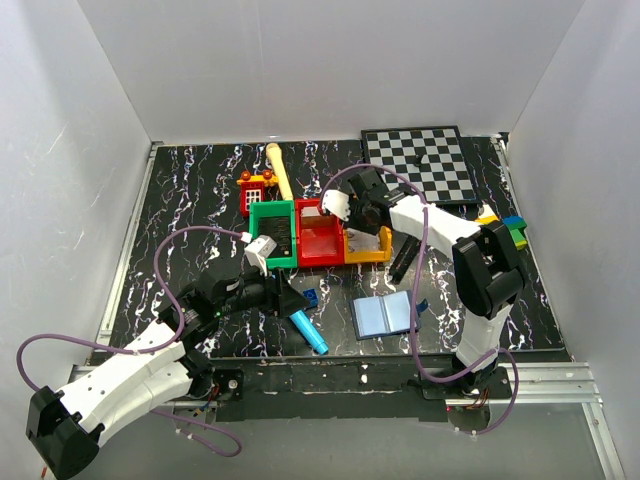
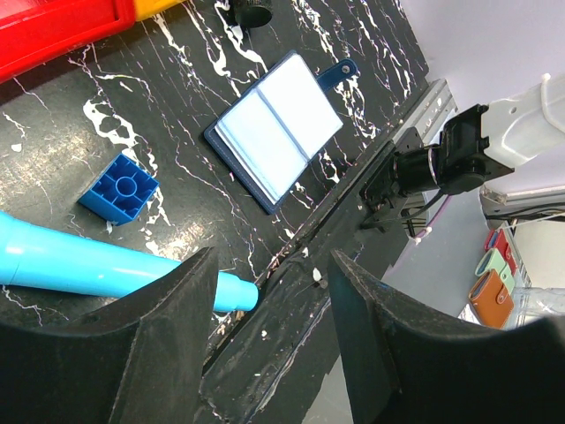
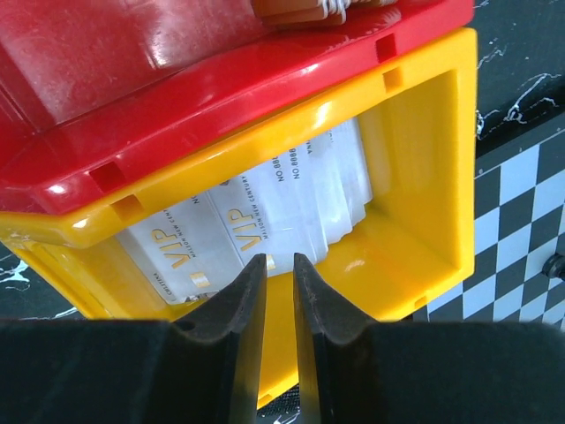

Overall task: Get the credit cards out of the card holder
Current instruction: Place the credit card in the storage box, then remove the credit card from the card holder.

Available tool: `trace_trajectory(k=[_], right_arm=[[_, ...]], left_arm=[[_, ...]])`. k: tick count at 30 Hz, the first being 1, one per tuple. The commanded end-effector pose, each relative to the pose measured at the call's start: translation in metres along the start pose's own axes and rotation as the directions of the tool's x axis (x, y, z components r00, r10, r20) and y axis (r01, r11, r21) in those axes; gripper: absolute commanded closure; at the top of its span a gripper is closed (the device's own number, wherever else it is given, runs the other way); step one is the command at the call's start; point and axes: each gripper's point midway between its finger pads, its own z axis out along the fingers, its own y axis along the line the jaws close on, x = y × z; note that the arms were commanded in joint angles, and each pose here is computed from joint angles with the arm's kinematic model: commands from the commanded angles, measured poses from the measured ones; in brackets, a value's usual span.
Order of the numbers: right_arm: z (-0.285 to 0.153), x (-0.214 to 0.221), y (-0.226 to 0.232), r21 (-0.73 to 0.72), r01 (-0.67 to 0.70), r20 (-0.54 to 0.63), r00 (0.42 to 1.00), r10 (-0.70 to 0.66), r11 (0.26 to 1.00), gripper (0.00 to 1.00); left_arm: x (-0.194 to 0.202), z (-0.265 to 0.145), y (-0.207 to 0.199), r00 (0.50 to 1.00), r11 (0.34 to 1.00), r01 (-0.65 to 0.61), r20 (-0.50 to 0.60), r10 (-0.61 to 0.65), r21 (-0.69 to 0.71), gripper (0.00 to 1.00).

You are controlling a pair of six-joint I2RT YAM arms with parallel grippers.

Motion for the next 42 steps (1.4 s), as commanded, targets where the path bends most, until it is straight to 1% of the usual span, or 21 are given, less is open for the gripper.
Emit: trace_trajectory(k=[1, 5, 6, 7, 8, 9, 10, 11, 12, 13, 14, 15, 16, 19, 21, 23, 27, 30, 34, 38, 42], right_arm=[[-0.020, -0.030, -0.033, 0.126, -0.062, 0.085, 0.995, 0.052, 0.990, 0.74], [-0.054, -0.039, -0.067, 0.299, -0.236, 0.167, 0.967, 0.192, 0.925, 0.71], [-0.065, -0.039, -0.072, 0.330, -0.285, 0.195, 0.953, 0.231, 0.900, 0.67], [-0.079, -0.040, -0.075, 0.352, -0.347, 0.232, 0.932, 0.278, 0.870, 0.55], [-0.087, -0.037, -0.074, 0.356, -0.394, 0.250, 0.914, 0.320, 0.847, 0.30], [-0.096, -0.033, -0.070, 0.353, -0.447, 0.268, 0.890, 0.369, 0.822, 0.15], [-0.102, -0.030, -0.065, 0.343, -0.498, 0.287, 0.863, 0.416, 0.796, 0.13], [-0.110, -0.025, -0.059, 0.327, -0.583, 0.318, 0.809, 0.494, 0.744, 0.12], [-0.114, -0.014, -0.051, 0.326, -0.682, 0.334, 0.731, 0.595, 0.655, 0.11], [-0.124, -0.002, -0.048, 0.339, -0.780, 0.358, 0.624, 0.695, 0.526, 0.11], [-0.132, 0.015, -0.038, 0.342, -0.861, 0.358, 0.491, 0.794, 0.377, 0.10], [-0.135, 0.021, -0.025, 0.290, -0.901, 0.333, 0.412, 0.848, 0.323, 0.09], [-0.136, 0.020, -0.010, 0.216, -0.922, 0.307, 0.375, 0.874, 0.320, 0.09], [-0.147, 0.027, 0.026, 0.118, -0.950, 0.285, 0.312, 0.906, 0.290, 0.14], [-0.153, 0.045, 0.048, 0.126, -0.965, 0.247, 0.254, 0.935, 0.229, 0.18], [-0.151, 0.066, 0.077, 0.159, -0.974, 0.156, 0.184, 0.970, 0.160, 0.22], [-0.134, 0.096, 0.124, 0.158, -0.985, 0.091, 0.079, 0.993, 0.064, 0.28], [-0.129, 0.113, 0.141, 0.192, -0.981, 0.065, 0.055, 0.996, 0.042, 0.32], [-0.127, 0.131, 0.152, 0.267, -0.964, 0.042, 0.005, 0.999, -0.007, 0.32], [-0.121, 0.137, 0.154, 0.249, -0.966, 0.072, -0.055, 0.996, -0.072, 0.32], [-0.112, 0.149, 0.155, 0.278, -0.956, 0.037, -0.088, 0.995, -0.095, 0.32]], left_arm=[[0.001, 0.000, 0.000, 1.000, 1.000, -0.002, 0.001, 0.002, 0.008, 0.48], [-0.001, 0.000, 0.001, 1.000, 1.000, -0.003, 0.008, 0.003, -0.002, 0.48], [-0.001, -0.001, 0.002, 1.000, 1.000, -0.005, 0.009, 0.005, -0.007, 0.47], [-0.002, -0.001, 0.003, 1.000, 1.000, -0.005, 0.014, 0.006, -0.013, 0.47], [-0.003, -0.001, 0.003, 1.000, 1.000, -0.003, 0.017, 0.003, -0.018, 0.46], [-0.003, -0.001, 0.005, 1.000, 1.000, -0.002, 0.021, 0.003, -0.026, 0.46], [-0.005, -0.001, 0.006, 1.000, 0.999, 0.004, 0.027, -0.003, -0.037, 0.45], [-0.005, -0.001, 0.008, 1.000, 0.999, 0.011, 0.029, -0.010, -0.049, 0.44], [-0.006, -0.001, 0.011, 0.999, 0.998, 0.022, 0.036, -0.019, -0.066, 0.43], [-0.006, 0.000, 0.016, 0.998, 0.995, 0.040, 0.045, -0.036, -0.090, 0.42], [-0.007, 0.000, 0.019, 0.997, 0.992, 0.057, 0.055, -0.052, -0.108, 0.41], [-0.009, 0.000, 0.022, 0.995, 0.989, 0.075, 0.072, -0.067, -0.126, 0.40], [-0.010, 0.000, 0.026, 0.991, 0.983, 0.113, 0.091, -0.100, -0.147, 0.39], [-0.013, 0.001, 0.027, 0.979, 0.975, 0.170, 0.133, -0.152, -0.143, 0.38], [-0.014, 0.002, 0.024, 0.970, 0.972, 0.207, 0.151, -0.189, -0.114, 0.40], [-0.014, 0.006, 0.018, 0.964, 0.971, 0.229, 0.155, -0.217, -0.067, 0.41], [-0.006, 0.020, 0.001, 0.973, 0.974, 0.224, 0.057, -0.225, 0.022, 0.43], [-0.001, 0.029, -0.012, 0.976, 0.974, 0.216, -0.005, -0.216, 0.063, 0.45], [0.003, 0.038, -0.029, 0.986, 0.984, 0.166, -0.026, -0.164, 0.070, 0.45], [0.011, 0.048, -0.040, 0.988, 0.987, 0.145, -0.065, -0.141, 0.069, 0.45], [0.020, 0.056, -0.044, 0.986, 0.988, 0.139, -0.099, -0.132, 0.067, 0.45]])
